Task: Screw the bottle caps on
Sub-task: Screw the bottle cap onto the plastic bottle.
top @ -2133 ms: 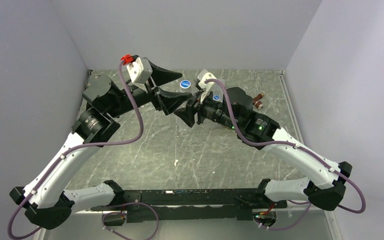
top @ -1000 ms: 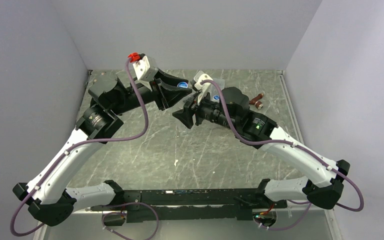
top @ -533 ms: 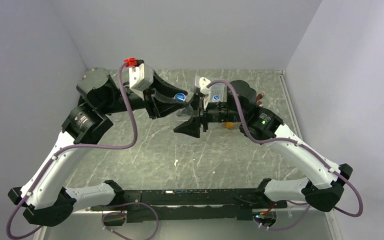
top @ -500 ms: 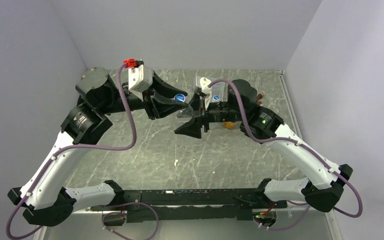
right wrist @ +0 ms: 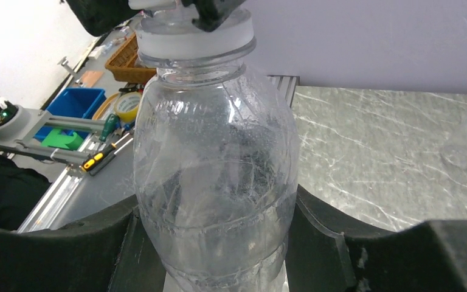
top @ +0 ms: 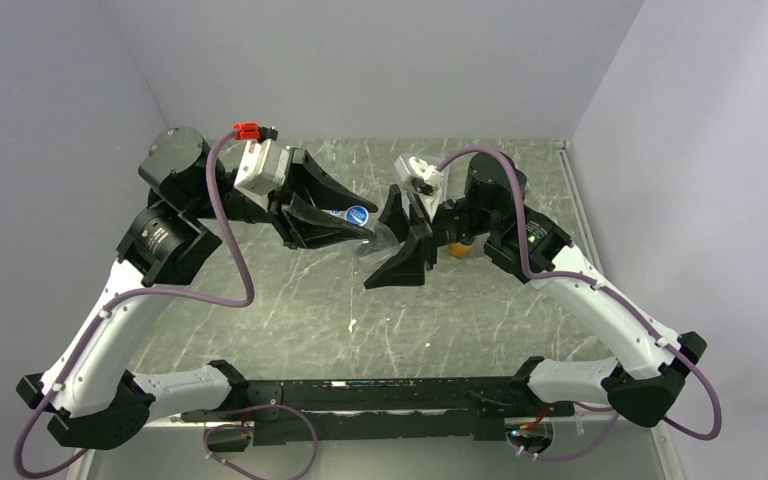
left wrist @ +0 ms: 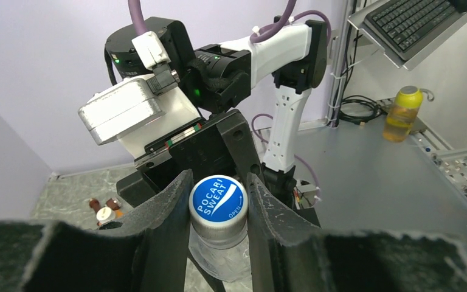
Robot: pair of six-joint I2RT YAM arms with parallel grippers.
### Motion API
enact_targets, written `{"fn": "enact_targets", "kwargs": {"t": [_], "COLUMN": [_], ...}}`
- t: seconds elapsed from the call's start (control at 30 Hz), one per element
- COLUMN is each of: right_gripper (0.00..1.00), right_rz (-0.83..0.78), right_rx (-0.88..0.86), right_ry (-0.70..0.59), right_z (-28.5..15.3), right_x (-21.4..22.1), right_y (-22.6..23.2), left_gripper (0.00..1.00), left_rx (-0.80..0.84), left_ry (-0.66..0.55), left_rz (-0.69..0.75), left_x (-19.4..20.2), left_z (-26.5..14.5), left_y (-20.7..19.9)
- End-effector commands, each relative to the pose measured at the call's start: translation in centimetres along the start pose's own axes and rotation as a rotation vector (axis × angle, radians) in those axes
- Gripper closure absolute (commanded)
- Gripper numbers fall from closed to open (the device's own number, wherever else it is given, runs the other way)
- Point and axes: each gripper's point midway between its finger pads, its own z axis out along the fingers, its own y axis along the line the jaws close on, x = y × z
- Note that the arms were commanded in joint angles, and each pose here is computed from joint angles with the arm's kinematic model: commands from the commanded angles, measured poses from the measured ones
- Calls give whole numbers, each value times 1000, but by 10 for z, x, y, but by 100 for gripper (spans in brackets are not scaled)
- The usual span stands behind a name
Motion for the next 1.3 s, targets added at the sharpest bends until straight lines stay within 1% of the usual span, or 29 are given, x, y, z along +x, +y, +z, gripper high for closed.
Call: {"fn": "enact_targets", "kwargs": {"t": [0.0,0.1,0.2,0.4,0.53,0.67,0.97,1.1,1.27], "right_gripper": [67,69,71,71,71,72,73,73,74], "right_rz": [-184,-188,-206,-234,-247,-255,-245,-233,-217], "right_rx": [21,33,106,196,241,268,311,343,334], "right_ry": [-108,-112,-136,-170,-194,-211,-254,-276,-299], "right_z": [-9,-10,-13,-19,-23,-26,-29,-30,-28], "right_x": [-41,-41,-45,-51,-54,-57,-65,-69,-72], "right_y": [11,9,1,-7,-10,-12,-18,-24,-25], "left_gripper": [96,97,100,100,100,100,100,99,100], "left_rx": [114,113,45,-84,-148,-185,-224,-263,-306], "left_ry": [19,11,-8,-27,-18,-19,12,4,-3], "left_rz": [-127,-157,-203,-275,-335,-361,-356,-345,-318], "left_x": [14,15,14,15,20,22,30,31,33], "left_z": [4,7,10,11,12,10,7,5,1], "left_y": [-14,-10,5,31,47,55,62,67,72]}}
